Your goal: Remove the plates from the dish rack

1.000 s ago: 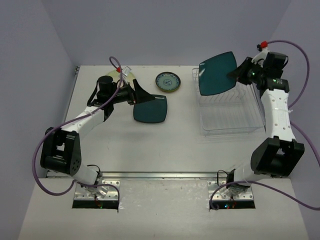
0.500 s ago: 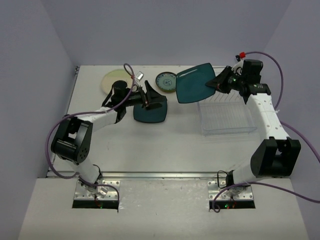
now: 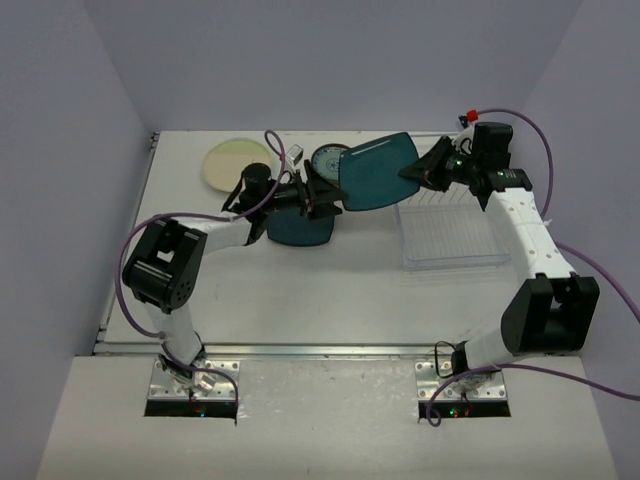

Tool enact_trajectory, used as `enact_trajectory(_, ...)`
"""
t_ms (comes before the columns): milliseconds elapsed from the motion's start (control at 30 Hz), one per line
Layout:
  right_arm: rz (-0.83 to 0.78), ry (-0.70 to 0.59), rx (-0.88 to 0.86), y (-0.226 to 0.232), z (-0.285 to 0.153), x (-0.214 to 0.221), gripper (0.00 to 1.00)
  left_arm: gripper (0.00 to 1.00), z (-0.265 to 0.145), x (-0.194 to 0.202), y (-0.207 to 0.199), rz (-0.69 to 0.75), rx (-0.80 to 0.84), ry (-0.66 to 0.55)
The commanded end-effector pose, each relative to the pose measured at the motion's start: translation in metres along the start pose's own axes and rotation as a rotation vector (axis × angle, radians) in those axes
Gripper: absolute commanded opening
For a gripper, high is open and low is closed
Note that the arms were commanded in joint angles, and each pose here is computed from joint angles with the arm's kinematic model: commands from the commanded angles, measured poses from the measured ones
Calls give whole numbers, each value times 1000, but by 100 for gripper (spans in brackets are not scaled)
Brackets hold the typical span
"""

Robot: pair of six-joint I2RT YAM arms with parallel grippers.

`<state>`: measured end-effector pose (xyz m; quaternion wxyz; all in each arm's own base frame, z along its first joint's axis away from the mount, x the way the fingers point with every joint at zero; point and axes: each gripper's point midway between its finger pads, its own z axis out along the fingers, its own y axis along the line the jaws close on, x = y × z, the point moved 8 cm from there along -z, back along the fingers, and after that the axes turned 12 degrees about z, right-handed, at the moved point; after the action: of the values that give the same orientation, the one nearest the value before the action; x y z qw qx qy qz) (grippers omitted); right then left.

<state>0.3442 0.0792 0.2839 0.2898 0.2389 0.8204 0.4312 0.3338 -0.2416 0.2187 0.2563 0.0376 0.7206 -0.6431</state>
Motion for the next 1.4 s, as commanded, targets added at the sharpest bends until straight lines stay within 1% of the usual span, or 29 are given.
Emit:
enact_trajectory(0,-56,-21,-189,44,-11,-1,0,77,6,-19,-28,36,125,-58)
enact_trajectory(100,-40,-12,-186,45,-7,2,0,74,9,-20,-30,15,143,-72)
enact_trajectory(267,-23,0,-161,46,1,12,0,72,16,-19,-33,-16,158,-69)
enact_trajectory(300,-11,1,-152,44,3,13,0,68,17,-19,-34,-16,163,-69)
enact_trajectory(333,-6,3,-146,43,5,15,0,62,18,-19,-36,-17,168,-72)
enact_trajectory(400,-7,-1,-136,42,6,15,0,44,18,-20,-36,-23,170,-75)
enact_trajectory(467,-8,2,-135,42,7,17,0,35,18,-18,-34,-28,163,-74)
enact_trajectory(533,-18,8,-136,43,8,19,0,22,18,-17,-31,-35,153,-74)
enact_trajectory(567,-22,9,-136,42,8,20,0,18,17,-18,-31,-31,151,-74)
enact_trajectory(667,-30,16,-127,37,9,22,5,1,15,-19,-28,-3,126,-64)
enact_trajectory(700,-37,19,-121,34,10,24,9,0,13,-21,-27,12,107,-54)
enact_trajectory(733,-47,20,-117,32,10,26,17,0,8,-25,-23,63,82,-53)
enact_trajectory(767,-52,20,-115,30,9,27,27,0,3,-29,-19,103,59,-53)
enact_trajectory(800,-53,23,-109,27,9,28,32,0,-1,-32,-17,101,39,-48)
enact_trajectory(833,-52,23,-99,23,9,29,48,0,-10,-37,-12,111,4,-41)
enact_trajectory(867,-51,21,-87,19,7,29,76,0,-22,-42,-4,141,-42,-30)
enact_trajectory(900,-52,15,-74,16,6,29,89,0,-28,-41,3,157,-79,-14)
enact_trajectory(933,-54,9,-66,14,5,28,95,0,-36,-42,5,176,-96,2)
enact_trajectory(967,-54,2,-57,11,4,27,98,0,-47,-47,13,188,-131,13)
enact_trajectory(1033,-50,-9,-44,6,2,23,99,0,-66,-53,30,237,-202,46)
enact_trajectory(1100,-48,-19,-36,3,0,19,99,0,-81,-53,43,211,-258,85)
enact_trajectory(1200,-53,-32,-31,0,-2,15,99,0,-101,-59,55,192,-286,80)
enact_trajectory(1367,-69,-36,-27,-3,-3,13,99,0,-111,-75,78,184,-325,94)
